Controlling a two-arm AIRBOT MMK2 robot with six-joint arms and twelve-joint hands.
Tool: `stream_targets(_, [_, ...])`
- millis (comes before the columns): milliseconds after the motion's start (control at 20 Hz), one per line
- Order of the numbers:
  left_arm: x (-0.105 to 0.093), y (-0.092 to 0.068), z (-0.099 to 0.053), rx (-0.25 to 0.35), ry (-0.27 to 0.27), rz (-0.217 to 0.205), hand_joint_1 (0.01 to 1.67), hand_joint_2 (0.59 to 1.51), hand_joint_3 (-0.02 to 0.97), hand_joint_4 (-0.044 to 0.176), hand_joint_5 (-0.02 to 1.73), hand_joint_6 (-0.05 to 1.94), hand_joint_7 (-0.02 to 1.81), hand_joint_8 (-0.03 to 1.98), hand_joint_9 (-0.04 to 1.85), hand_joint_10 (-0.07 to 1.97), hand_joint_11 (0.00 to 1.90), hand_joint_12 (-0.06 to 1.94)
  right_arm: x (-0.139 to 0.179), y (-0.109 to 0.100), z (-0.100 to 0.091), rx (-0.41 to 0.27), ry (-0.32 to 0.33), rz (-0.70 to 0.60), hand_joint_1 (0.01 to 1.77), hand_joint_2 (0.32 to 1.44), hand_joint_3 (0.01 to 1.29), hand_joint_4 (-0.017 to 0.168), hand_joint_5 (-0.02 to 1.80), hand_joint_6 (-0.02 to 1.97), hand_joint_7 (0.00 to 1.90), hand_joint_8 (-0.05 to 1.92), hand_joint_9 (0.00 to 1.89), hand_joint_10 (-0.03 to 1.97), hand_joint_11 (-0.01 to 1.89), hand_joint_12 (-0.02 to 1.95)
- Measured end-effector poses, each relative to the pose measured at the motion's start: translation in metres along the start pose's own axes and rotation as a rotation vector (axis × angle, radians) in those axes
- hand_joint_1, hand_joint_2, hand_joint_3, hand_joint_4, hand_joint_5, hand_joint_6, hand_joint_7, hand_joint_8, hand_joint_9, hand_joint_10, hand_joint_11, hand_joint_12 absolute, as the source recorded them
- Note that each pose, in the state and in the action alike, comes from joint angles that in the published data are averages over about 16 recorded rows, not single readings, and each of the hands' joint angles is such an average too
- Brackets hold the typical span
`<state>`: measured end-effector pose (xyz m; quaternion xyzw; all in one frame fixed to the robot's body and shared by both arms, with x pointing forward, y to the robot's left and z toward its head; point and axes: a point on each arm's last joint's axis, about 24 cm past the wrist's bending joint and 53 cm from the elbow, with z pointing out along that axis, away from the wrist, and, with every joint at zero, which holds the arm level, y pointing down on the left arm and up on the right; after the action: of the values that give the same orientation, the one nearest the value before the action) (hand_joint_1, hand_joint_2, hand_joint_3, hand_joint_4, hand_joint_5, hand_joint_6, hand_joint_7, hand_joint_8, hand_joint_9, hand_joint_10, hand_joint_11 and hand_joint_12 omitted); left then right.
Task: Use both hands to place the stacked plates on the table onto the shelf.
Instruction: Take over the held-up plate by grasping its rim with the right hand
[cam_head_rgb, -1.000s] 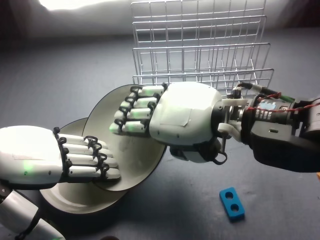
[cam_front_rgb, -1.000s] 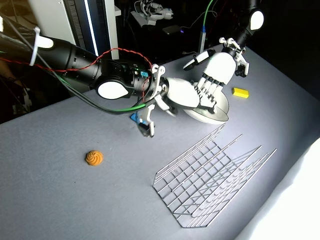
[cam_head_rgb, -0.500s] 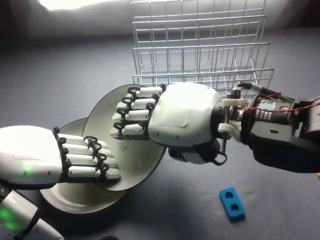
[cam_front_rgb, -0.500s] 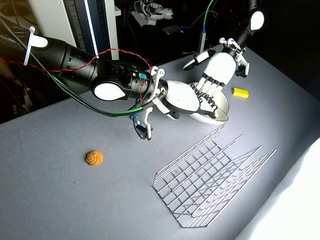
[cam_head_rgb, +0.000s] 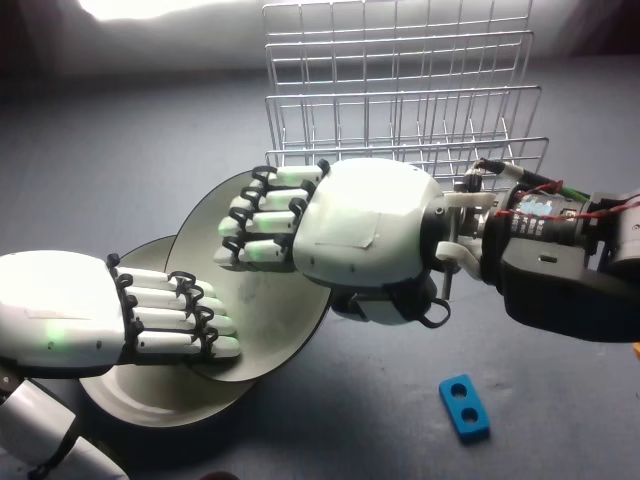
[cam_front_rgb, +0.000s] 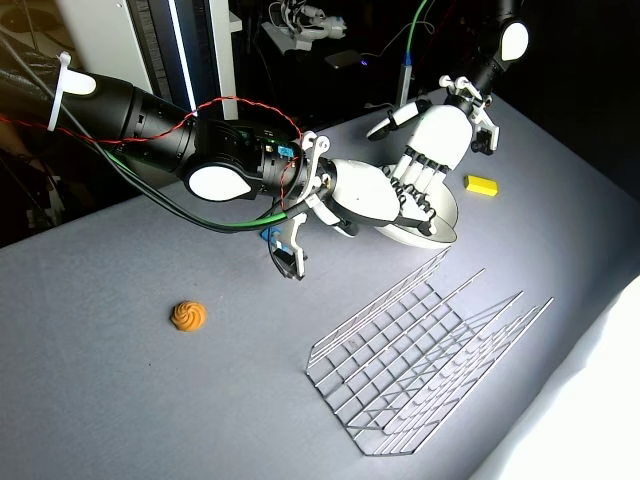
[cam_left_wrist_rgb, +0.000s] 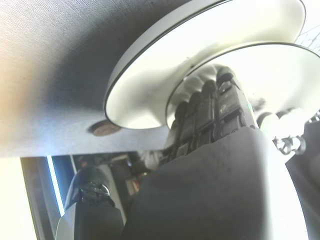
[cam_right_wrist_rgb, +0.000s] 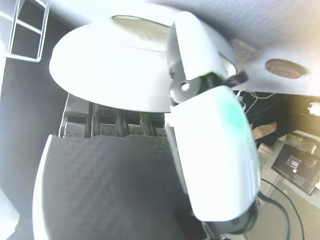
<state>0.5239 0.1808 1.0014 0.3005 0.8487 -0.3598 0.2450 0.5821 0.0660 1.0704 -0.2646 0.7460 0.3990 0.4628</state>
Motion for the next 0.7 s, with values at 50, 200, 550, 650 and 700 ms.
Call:
stream_targets(50, [0.0, 0.0, 0.0, 0.0, 0.0, 0.0, 0.02, 1.04, 0.02, -0.005, 0.04, -0.02, 0.01, -0.01, 0.03, -0.01, 0.02, 0.01, -0.001, 0.0, 0.001, 0.0, -0.003, -0.001, 1.25, 1.14, 0.02, 0.002, 0.24, 0.03, 0.15, 0.02, 0.13, 0.02, 0.02, 0.44])
stream_targets(200, [0.0, 0.0, 0.0, 0.0, 0.0, 0.0, 0.02, 1.04, 0.021, -0.005, 0.04, -0.02, 0.01, -0.02, 0.03, -0.01, 0.02, 0.01, -0.002, 0.0, 0.004, -0.002, -0.01, -0.006, 1.24, 1.14, 0.02, 0.002, 0.25, 0.03, 0.16, 0.02, 0.14, 0.02, 0.02, 0.44])
stream_targets(550, [0.0, 0.001, 0.0, 0.0, 0.0, -0.001, 0.02, 1.043, 0.021, -0.005, 0.04, -0.02, 0.01, -0.02, 0.03, -0.02, 0.02, 0.01, -0.002, -0.003, 0.013, -0.001, -0.018, -0.025, 1.24, 1.14, 0.02, 0.002, 0.3, 0.03, 0.23, 0.02, 0.2, 0.03, 0.02, 0.58])
stream_targets(650, [0.0, 0.001, -0.001, -0.001, -0.001, -0.002, 0.02, 1.044, 0.021, -0.005, 0.04, -0.02, 0.01, -0.02, 0.03, -0.02, 0.02, 0.01, -0.003, -0.003, 0.015, -0.001, -0.022, -0.035, 1.24, 1.13, 0.02, 0.003, 0.35, 0.03, 0.28, 0.02, 0.25, 0.03, 0.04, 0.67])
stream_targets(700, [0.0, 0.001, -0.001, -0.001, -0.001, -0.003, 0.02, 1.044, 0.021, -0.006, 0.04, -0.02, 0.01, -0.02, 0.03, -0.02, 0.02, 0.02, -0.003, -0.003, 0.016, -0.002, -0.024, -0.04, 1.24, 1.13, 0.02, 0.003, 0.38, 0.04, 0.32, 0.02, 0.29, 0.03, 0.06, 0.72])
